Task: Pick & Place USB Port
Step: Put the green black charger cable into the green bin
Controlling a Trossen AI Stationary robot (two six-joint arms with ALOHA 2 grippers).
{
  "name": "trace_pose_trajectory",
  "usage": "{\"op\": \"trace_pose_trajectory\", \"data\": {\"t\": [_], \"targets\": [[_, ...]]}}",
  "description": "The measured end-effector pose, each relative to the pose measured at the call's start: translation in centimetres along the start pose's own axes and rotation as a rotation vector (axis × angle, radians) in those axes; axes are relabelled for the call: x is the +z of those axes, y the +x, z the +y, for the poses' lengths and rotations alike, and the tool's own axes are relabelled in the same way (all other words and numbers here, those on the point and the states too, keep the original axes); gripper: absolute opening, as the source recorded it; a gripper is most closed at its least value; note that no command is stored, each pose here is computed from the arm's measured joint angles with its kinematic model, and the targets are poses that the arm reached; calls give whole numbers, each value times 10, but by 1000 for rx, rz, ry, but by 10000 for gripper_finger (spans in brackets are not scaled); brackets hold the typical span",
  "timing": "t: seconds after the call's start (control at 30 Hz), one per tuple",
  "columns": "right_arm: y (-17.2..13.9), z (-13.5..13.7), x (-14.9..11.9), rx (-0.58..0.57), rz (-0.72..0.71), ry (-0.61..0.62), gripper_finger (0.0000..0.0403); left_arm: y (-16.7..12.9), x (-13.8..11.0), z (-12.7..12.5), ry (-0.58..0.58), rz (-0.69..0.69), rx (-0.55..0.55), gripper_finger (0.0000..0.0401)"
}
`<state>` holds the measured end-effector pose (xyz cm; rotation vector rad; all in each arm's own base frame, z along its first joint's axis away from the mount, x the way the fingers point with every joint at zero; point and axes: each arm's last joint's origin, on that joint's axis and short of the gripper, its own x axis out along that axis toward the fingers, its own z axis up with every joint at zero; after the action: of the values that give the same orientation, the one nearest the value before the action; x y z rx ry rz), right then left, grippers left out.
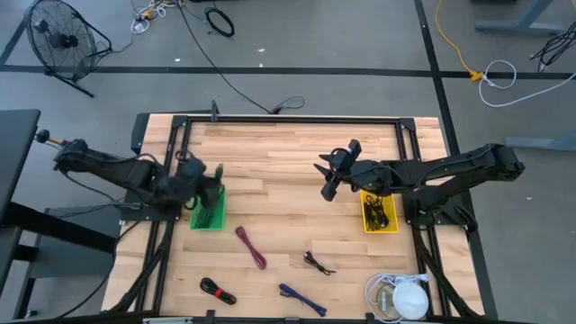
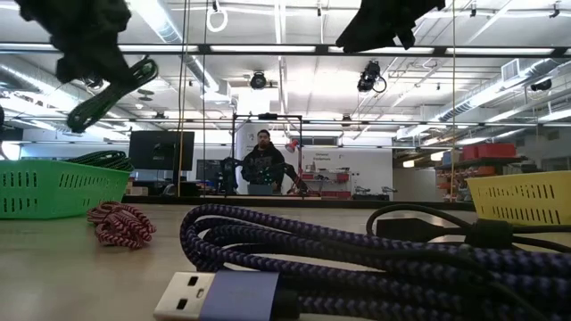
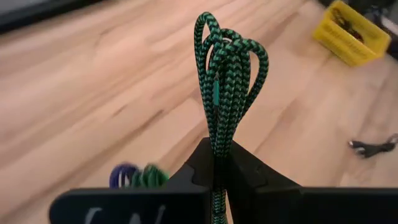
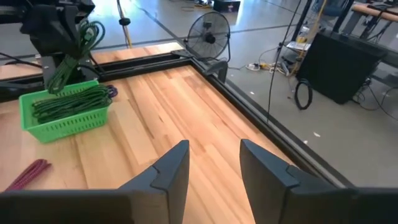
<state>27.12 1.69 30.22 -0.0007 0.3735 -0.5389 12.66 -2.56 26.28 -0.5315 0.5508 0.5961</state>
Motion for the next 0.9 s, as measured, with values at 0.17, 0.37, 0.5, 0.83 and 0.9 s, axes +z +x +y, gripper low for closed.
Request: {"op": "trace_pose_trajectory", "data": {"t": [0.17, 0.37, 0.5, 0.83, 0.9], "targets": [[0, -1, 0, -23, -1, -27, 141, -7, -14, 1, -88, 41, 27, 19], [0, -2, 0, -39, -2, -39, 141, -5, -30, 2, -126, 105, 134, 19], [0, -2, 0, -40, 0, -47, 141, 0, -38, -4, -136, 131, 185, 19], [0, -2, 0, -37, -2, -50, 141, 19, -53, -16, -132, 194, 305, 19], [0, -2, 0, -36, -1, -54, 141, 22, -56, -18, -138, 193, 324, 19]]}}
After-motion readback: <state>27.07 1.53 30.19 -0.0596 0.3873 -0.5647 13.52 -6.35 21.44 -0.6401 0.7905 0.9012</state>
